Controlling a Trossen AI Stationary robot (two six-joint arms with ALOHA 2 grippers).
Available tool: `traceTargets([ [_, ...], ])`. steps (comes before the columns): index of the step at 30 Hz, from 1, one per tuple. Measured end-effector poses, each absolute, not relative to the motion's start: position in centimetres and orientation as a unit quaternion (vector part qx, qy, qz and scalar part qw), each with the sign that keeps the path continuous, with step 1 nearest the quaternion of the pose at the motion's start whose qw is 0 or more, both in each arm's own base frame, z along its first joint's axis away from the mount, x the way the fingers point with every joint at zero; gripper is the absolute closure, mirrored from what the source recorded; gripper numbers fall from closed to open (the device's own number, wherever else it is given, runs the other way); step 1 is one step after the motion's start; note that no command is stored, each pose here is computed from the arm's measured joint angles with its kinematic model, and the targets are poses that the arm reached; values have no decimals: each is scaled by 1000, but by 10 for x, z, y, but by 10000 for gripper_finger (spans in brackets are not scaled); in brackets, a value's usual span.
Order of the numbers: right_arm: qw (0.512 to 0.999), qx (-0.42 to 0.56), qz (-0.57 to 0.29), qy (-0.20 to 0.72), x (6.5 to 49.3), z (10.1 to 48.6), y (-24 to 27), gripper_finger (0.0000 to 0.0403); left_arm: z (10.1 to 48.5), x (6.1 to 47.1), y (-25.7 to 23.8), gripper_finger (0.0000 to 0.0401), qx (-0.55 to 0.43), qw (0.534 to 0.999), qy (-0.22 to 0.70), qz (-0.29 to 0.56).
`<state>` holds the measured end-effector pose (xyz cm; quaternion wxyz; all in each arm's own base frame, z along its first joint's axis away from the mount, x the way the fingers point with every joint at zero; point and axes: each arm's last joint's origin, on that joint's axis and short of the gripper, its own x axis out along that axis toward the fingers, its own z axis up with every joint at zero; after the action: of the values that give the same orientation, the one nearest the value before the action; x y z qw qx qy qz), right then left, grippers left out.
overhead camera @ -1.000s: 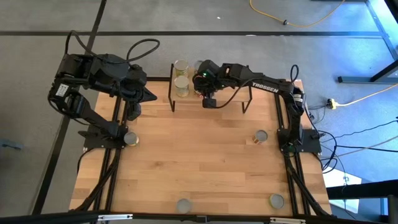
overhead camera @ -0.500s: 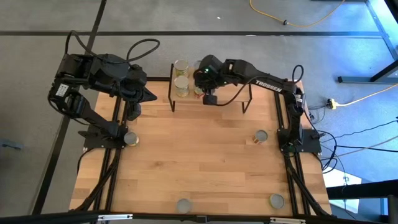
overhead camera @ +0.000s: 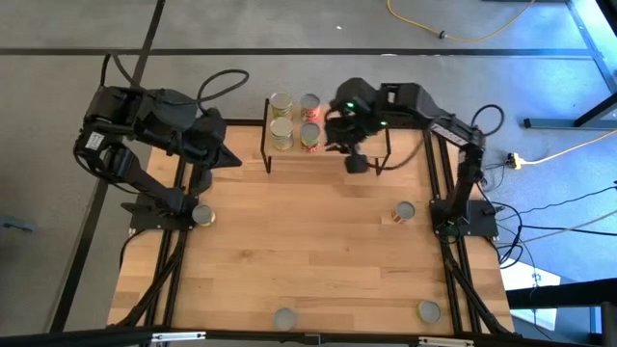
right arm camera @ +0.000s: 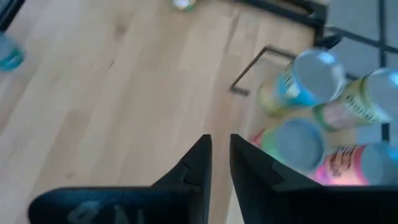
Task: Pick and place cans onto a shelf
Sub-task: Put the canned tomatoes on the shelf
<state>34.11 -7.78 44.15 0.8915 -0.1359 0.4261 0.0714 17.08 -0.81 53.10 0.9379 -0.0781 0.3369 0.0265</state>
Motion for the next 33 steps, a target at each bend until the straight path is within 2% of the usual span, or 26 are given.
traceTargets([
  [8,866,-135,111,468,291,462,-48,343,522,177,-26,401,-64,932,358,18],
  [18,905,-113,153,380,220,503,-16,343,474,209,-58,401,-92,895,436,24],
  [24,899,-87,168,396,181,493,-1,343,448,235,-87,401,-108,907,408,-9],
  [33,875,-32,172,451,146,457,11,343,404,249,-125,401,-206,887,412,-6],
])
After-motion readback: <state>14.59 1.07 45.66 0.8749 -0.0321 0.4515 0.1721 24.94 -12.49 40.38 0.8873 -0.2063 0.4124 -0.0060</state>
